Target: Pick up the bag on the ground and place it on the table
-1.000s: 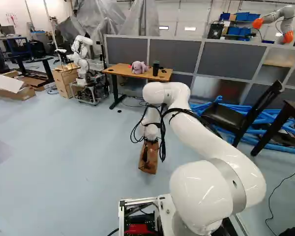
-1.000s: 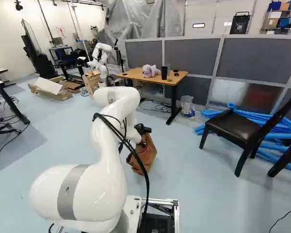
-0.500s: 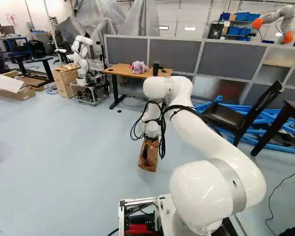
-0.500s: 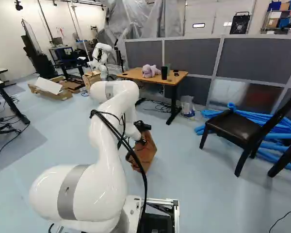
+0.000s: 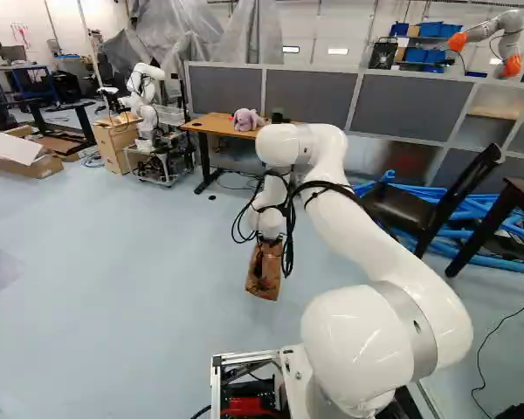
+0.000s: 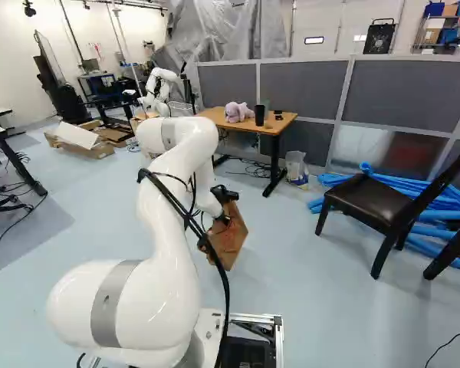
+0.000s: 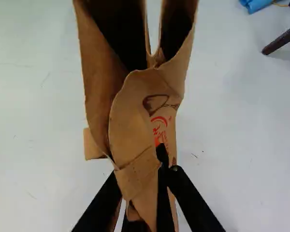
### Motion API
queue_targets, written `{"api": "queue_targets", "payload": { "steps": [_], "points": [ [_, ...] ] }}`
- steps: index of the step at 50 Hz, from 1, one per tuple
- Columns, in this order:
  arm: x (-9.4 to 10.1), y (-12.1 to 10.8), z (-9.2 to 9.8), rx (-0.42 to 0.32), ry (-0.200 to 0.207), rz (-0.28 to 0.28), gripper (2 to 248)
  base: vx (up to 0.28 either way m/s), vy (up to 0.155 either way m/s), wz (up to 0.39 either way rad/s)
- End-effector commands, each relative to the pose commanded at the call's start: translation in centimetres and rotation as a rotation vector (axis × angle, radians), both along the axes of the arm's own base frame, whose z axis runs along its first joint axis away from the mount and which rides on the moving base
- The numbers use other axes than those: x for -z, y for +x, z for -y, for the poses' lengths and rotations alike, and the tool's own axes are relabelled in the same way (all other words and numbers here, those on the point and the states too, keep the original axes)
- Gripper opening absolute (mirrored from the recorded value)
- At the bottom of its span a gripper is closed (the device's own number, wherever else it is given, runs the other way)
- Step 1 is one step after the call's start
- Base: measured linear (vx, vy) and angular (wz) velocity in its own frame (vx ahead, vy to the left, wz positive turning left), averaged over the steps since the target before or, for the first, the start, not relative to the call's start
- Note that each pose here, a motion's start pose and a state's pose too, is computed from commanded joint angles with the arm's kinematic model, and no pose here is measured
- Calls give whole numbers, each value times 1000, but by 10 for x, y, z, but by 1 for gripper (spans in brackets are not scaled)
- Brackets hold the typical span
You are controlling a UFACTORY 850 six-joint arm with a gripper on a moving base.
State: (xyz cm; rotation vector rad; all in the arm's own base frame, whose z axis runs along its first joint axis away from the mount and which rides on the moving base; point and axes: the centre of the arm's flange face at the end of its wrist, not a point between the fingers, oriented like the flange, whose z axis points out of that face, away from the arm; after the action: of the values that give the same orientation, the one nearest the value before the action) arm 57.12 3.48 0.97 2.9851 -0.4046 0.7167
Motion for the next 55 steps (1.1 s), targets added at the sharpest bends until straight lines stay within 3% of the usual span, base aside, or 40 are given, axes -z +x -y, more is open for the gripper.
{"api": "queue_targets", "payload": {
  "steps": [55],
  "points": [
    [-79,-9,1,0,4,52,25,0,0,0]
  ]
}}
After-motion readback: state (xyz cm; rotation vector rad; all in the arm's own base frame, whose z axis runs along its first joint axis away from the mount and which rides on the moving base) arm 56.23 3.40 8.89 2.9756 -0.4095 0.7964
